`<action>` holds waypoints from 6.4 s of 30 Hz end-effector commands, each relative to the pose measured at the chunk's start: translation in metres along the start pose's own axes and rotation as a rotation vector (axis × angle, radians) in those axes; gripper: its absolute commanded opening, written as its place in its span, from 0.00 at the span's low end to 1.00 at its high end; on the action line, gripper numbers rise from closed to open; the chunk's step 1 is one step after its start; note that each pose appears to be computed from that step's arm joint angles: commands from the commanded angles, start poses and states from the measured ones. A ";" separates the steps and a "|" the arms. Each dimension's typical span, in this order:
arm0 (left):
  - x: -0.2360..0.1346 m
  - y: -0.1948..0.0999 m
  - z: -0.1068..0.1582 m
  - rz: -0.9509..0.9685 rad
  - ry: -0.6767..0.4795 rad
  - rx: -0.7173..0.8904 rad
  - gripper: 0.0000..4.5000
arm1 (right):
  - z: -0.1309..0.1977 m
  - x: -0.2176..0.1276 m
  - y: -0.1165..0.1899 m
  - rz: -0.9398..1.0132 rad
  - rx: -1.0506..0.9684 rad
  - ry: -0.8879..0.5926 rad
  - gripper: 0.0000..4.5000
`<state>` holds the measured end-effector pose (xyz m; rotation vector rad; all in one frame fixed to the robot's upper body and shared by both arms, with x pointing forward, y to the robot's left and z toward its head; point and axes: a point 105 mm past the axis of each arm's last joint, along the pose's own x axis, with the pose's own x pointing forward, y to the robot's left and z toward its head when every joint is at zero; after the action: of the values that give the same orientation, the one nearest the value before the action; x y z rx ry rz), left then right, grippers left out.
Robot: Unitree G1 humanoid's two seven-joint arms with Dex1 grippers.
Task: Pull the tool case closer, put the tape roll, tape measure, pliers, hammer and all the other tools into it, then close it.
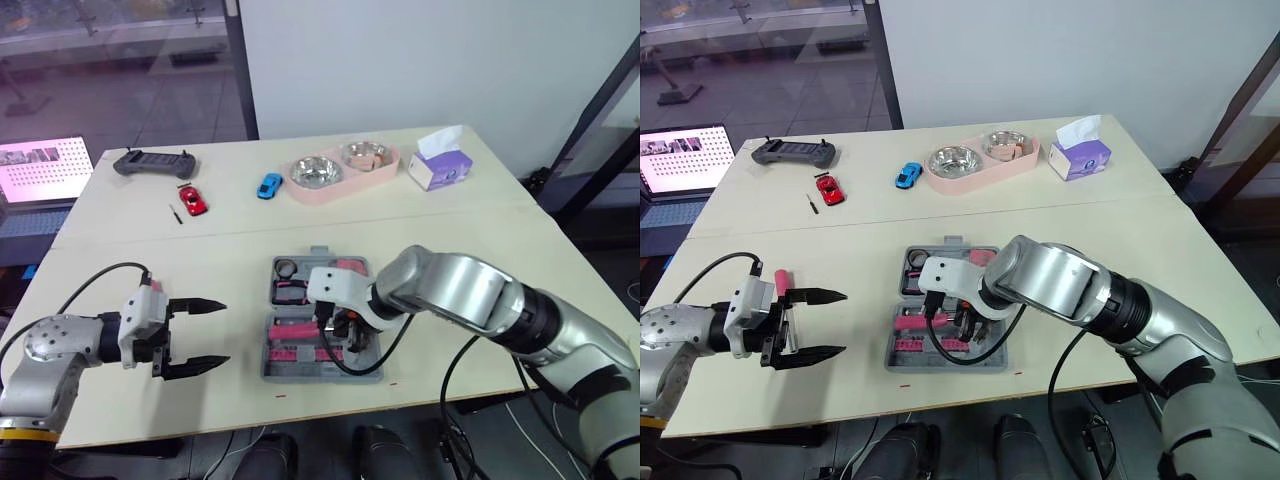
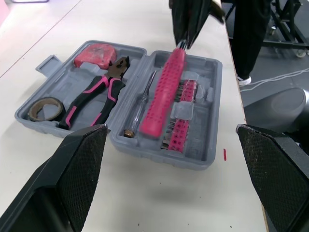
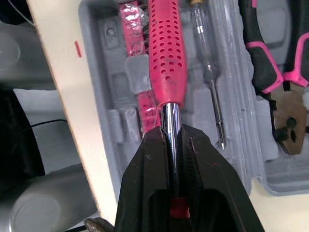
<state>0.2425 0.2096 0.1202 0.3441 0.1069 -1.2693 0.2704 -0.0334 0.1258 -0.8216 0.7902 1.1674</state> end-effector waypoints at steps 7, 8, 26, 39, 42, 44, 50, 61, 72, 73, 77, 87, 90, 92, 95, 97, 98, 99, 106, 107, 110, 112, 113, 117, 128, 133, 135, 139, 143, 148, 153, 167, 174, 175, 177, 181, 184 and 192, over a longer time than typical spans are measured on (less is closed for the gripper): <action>0.005 0.000 0.008 -0.007 -0.019 0.032 1.00 | 0.002 0.005 -0.006 -0.014 -0.038 -0.010 0.01; 0.005 0.000 0.009 -0.007 -0.019 0.033 1.00 | 0.001 0.007 -0.006 -0.014 -0.039 -0.006 0.01; 0.005 -0.006 0.011 0.009 -0.025 0.020 1.00 | -0.018 0.037 -0.011 0.003 0.020 -0.005 0.01; 0.009 -0.008 0.010 0.008 -0.034 0.010 1.00 | -0.017 0.036 -0.022 -0.039 0.001 -0.011 0.01; 0.008 -0.008 0.010 0.009 -0.035 0.008 1.00 | -0.017 0.035 -0.023 -0.038 0.009 -0.018 0.01; 0.008 -0.008 0.010 0.010 -0.035 0.009 1.00 | -0.016 0.034 -0.023 -0.038 0.018 -0.023 0.01; 0.009 -0.007 0.010 0.013 -0.037 0.009 1.00 | -0.017 0.034 -0.023 -0.043 0.029 -0.022 0.01; 0.010 -0.009 0.010 0.006 -0.038 0.002 1.00 | -0.016 0.035 -0.025 -0.062 0.037 -0.042 0.40; 0.010 -0.011 0.011 0.002 -0.042 -0.002 1.00 | -0.004 0.027 -0.026 -0.071 0.038 -0.097 0.84; 0.011 -0.011 0.011 0.002 -0.042 -0.002 1.00 | -0.003 0.026 -0.026 -0.071 0.040 -0.102 0.84; 0.010 -0.010 0.011 0.004 -0.042 -0.002 1.00 | 0.001 0.021 -0.023 -0.078 0.052 -0.151 0.78; 0.011 -0.007 0.010 0.005 -0.041 -0.003 1.00 | 0.004 0.028 -0.011 -0.074 0.078 -0.245 0.01; 0.011 -0.006 0.010 0.004 -0.040 -0.001 1.00 | 0.003 0.035 -0.014 -0.093 0.099 -0.249 0.01; 0.011 -0.006 0.010 0.004 -0.039 0.000 1.00 | 0.003 0.037 -0.015 -0.096 0.112 -0.251 0.01; 0.011 -0.005 0.010 0.006 -0.036 0.002 1.00 | 0.000 0.044 -0.012 -0.077 0.118 -0.237 0.01; 0.012 -0.005 0.010 0.006 -0.037 0.003 1.00 | -0.004 0.050 -0.009 -0.064 0.131 -0.224 0.01; 0.012 -0.004 0.010 0.006 -0.037 0.003 1.00 | -0.005 0.052 -0.009 -0.066 0.138 -0.219 0.01; 0.012 -0.004 0.010 0.007 -0.038 0.003 1.00 | -0.007 0.055 -0.009 -0.063 0.146 -0.212 0.01; 0.012 -0.004 0.011 0.008 -0.038 0.005 1.00 | -0.030 0.068 -0.014 -0.097 0.223 -0.120 0.01; 0.012 -0.005 0.012 0.008 -0.038 0.005 1.00 | -0.034 0.070 -0.014 -0.098 0.242 -0.103 0.01; 0.012 -0.005 0.012 0.007 -0.037 0.006 1.00 | -0.048 0.078 -0.007 -0.071 0.254 -0.043 0.01; 0.012 -0.005 0.012 0.008 -0.038 0.006 1.00 | -0.053 0.083 -0.001 -0.048 0.265 -0.029 0.01; 0.012 -0.005 0.012 0.008 -0.038 0.007 1.00 | -0.056 0.086 0.002 -0.042 0.268 -0.018 0.01; 0.012 -0.005 0.012 0.009 -0.037 0.009 1.00 | -0.070 0.095 0.007 -0.029 0.276 0.031 0.01; 0.010 -0.004 0.013 0.014 -0.035 0.010 1.00 | -0.073 0.113 0.008 -0.007 0.362 -0.023 0.01; 0.004 -0.002 0.010 0.052 -0.037 -0.016 1.00 | -0.001 0.042 -0.030 -0.184 0.239 -0.462 0.01; 0.000 -0.001 0.008 0.075 -0.032 -0.027 1.00 | 0.009 0.008 -0.032 -0.214 0.191 -0.583 0.01; -0.011 0.001 0.002 0.146 -0.019 -0.050 1.00 | -0.002 -0.051 -0.027 -0.294 0.142 -0.707 0.01; -0.048 0.003 -0.017 0.300 0.056 -0.099 1.00 | -0.085 -0.085 -0.021 -0.421 0.237 -0.568 0.01; -0.111 0.011 -0.040 0.546 0.170 -0.127 1.00 | -0.188 -0.108 -0.009 -0.570 0.466 -0.445 0.39; -0.177 -0.002 -0.061 0.724 0.299 -0.190 1.00 | -0.259 -0.145 0.012 -0.741 0.636 -0.407 0.97; -0.222 -0.013 -0.086 0.883 0.348 -0.257 1.00 | -0.306 -0.165 0.035 -0.876 0.732 -0.356 0.99; -0.179 -0.004 -0.089 0.882 0.219 -0.289 1.00 | -0.241 -0.155 0.013 -0.840 0.630 -0.497 0.99; -0.172 -0.001 -0.088 0.903 0.191 -0.288 1.00 | -0.233 -0.154 0.010 -0.832 0.619 -0.514 0.99; -0.154 0.004 -0.086 0.943 0.134 -0.311 1.00 | -0.211 -0.151 0.005 -0.802 0.602 -0.573 0.99; -0.109 0.025 -0.073 1.108 -0.030 -0.399 1.00 | -0.149 -0.128 0.001 -0.630 0.510 -0.686 0.99; -0.086 0.040 -0.072 1.219 0.012 -0.456 1.00 | -0.116 -0.107 0.005 -0.511 0.445 -0.702 0.99; -0.058 0.056 -0.092 1.411 0.200 -0.588 1.00 | -0.082 -0.086 0.005 -0.405 0.338 -0.731 0.99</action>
<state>0.2880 0.3010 0.0590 -0.0554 0.3112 0.1630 0.2393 -0.1462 0.1533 -0.1846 0.2221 0.8246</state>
